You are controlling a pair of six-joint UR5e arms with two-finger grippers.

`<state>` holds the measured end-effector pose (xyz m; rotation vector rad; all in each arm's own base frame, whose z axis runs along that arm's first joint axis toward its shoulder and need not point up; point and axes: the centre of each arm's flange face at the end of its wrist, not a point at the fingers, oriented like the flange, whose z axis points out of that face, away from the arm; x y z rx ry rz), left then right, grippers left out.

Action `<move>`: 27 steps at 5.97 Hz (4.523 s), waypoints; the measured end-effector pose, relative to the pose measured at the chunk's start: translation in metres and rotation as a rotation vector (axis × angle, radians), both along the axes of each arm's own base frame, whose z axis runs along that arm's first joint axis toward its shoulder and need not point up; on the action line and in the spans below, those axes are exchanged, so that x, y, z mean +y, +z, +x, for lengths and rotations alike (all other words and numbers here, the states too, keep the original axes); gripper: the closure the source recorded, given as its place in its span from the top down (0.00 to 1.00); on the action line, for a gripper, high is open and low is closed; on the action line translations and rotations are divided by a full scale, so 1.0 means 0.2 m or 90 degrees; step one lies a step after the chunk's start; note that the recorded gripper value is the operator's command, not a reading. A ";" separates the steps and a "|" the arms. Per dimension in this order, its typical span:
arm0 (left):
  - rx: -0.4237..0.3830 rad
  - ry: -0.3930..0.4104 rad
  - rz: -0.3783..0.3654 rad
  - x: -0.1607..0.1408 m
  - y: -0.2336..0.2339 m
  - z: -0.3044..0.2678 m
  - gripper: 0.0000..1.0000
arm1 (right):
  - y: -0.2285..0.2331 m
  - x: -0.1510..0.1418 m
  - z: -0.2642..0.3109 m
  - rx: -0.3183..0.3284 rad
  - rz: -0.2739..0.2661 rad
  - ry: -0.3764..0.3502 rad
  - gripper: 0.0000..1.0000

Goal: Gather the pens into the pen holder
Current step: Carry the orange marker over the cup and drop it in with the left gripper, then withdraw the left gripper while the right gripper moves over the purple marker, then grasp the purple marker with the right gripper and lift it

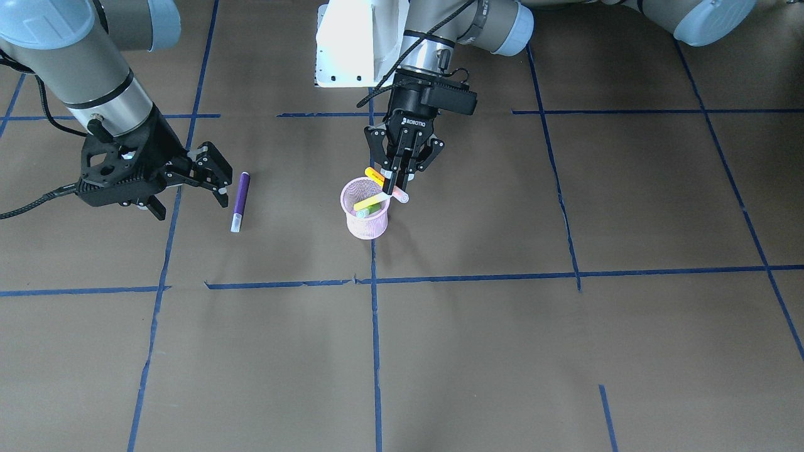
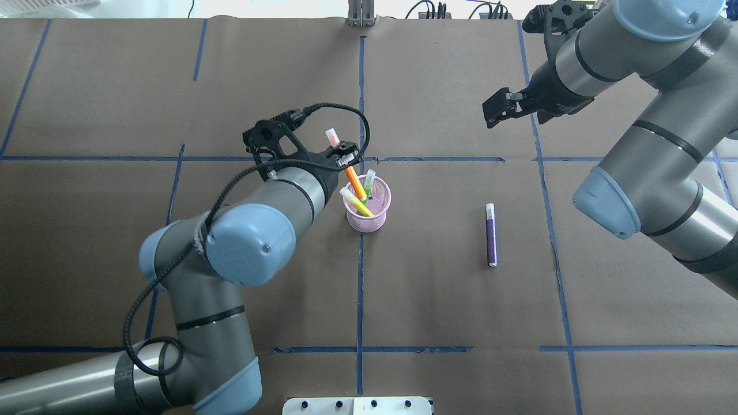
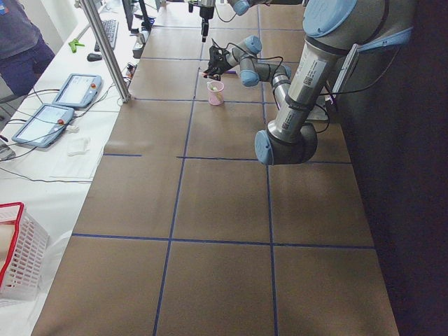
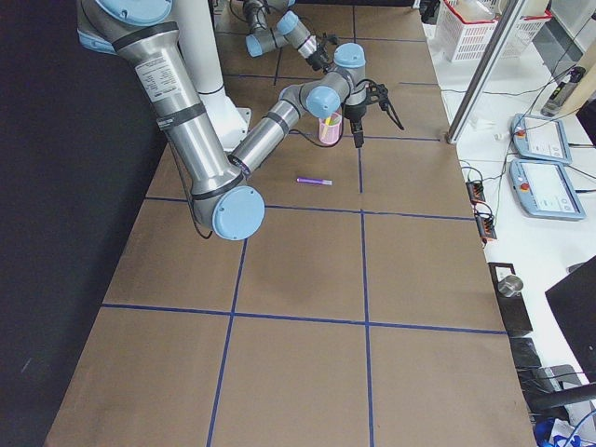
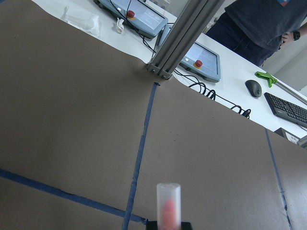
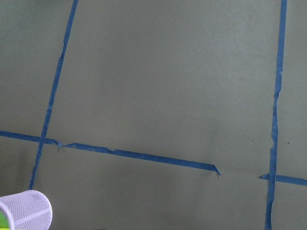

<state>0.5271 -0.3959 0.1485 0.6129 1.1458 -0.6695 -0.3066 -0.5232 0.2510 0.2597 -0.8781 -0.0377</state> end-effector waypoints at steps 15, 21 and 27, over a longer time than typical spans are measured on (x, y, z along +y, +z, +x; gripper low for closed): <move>-0.250 0.379 0.038 -0.08 0.03 -0.37 0.99 | 0.08 0.20 -0.40 0.020 -0.120 0.089 0.98; -0.254 0.459 0.035 -0.21 0.15 -0.54 1.00 | 0.53 0.33 -0.82 0.136 -0.155 0.084 0.73; -0.253 0.459 0.036 -0.21 0.14 -0.55 1.00 | 0.63 0.36 -0.81 0.148 -0.164 0.078 0.64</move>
